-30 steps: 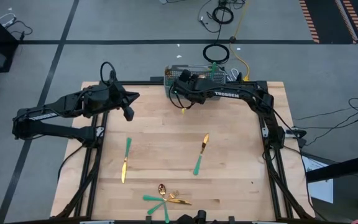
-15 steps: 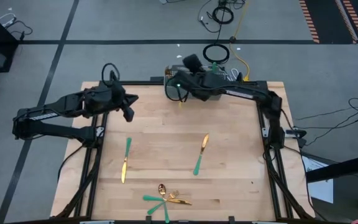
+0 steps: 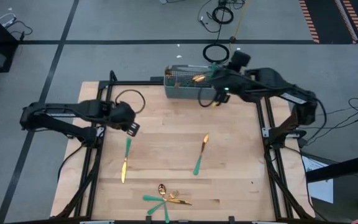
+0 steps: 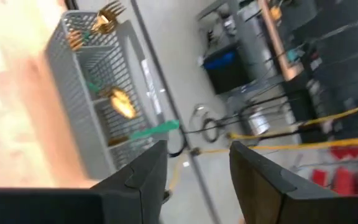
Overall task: Sort silverware
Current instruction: Put the green table knife into the gray silverware basket with the other table knife
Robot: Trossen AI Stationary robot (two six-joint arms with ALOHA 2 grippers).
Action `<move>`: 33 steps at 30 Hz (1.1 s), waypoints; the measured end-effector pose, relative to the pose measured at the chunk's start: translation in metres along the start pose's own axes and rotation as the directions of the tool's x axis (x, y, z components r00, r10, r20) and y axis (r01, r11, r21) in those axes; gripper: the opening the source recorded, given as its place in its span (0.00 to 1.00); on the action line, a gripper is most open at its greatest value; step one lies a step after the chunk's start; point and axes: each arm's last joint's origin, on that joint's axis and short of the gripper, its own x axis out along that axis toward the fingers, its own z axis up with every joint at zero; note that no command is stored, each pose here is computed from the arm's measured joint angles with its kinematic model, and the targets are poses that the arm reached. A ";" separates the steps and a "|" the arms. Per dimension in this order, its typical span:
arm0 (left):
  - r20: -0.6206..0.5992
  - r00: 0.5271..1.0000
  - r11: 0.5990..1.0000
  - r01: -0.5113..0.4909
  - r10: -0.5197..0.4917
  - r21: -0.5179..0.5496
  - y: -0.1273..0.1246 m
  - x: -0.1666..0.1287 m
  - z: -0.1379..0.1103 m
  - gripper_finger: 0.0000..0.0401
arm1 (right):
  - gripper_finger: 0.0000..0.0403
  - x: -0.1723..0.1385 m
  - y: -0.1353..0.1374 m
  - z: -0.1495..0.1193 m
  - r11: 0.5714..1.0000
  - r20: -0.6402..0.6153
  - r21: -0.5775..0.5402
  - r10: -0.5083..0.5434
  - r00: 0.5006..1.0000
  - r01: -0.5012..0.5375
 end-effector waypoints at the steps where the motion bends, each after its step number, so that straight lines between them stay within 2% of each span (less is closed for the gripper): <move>1: -0.010 1.000 1.000 -0.006 0.006 -0.012 -0.005 0.004 -0.002 0.08 | 0.40 -0.004 -0.002 -0.004 1.000 -0.005 0.025 0.018 1.000 -0.018; 6: -0.072 0.995 0.996 -0.076 0.072 -0.052 -0.029 0.021 -0.017 0.08 | 0.40 -0.016 -0.004 -0.020 0.990 -0.044 0.070 0.123 0.991 -0.119; 12: -0.165 0.977 0.990 -0.141 0.137 -0.017 -0.053 0.042 -0.041 0.10 | 0.40 -0.020 0.003 -0.020 0.971 -0.040 0.054 0.236 0.971 -0.234; 19: -0.219 0.969 0.993 -0.110 0.117 0.044 -0.086 0.060 -0.085 0.27 | 0.40 -0.018 0.009 -0.018 0.933 -0.046 0.019 0.361 0.931 -0.361; 21: -0.227 0.957 0.983 -0.177 0.182 0.046 -0.087 0.066 -0.095 0.33 | 0.40 -0.019 0.009 -0.019 0.927 -0.044 0.006 0.375 0.926 -0.375; 24: -0.226 0.925 0.943 -0.327 0.306 -0.060 -0.084 0.074 -0.106 0.40 | 0.40 -0.019 0.009 -0.018 0.926 -0.045 -0.019 0.375 0.926 -0.376; 26: -0.232 0.906 0.911 -0.391 0.355 -0.131 -0.082 0.077 -0.111 0.43 | 0.40 -0.018 0.009 -0.018 0.926 -0.046 -0.036 0.374 0.926 -0.376; 28: -0.261 0.912 0.913 -0.367 0.317 -0.176 -0.083 0.084 -0.114 0.44 | 0.40 -0.019 0.009 -0.018 0.925 -0.046 -0.059 0.374 0.926 -0.376; 31: -0.268 0.947 0.937 -0.246 0.177 -0.250 -0.085 0.099 -0.119 0.44 | 0.40 -0.018 0.009 -0.018 0.922 -0.045 -0.088 0.374 0.926 -0.376; 33: -0.274 0.943 0.931 -0.260 0.187 -0.257 -0.076 0.109 -0.123 0.44 | 0.40 -0.018 0.009 -0.018 0.921 -0.042 -0.103 0.374 0.927 -0.376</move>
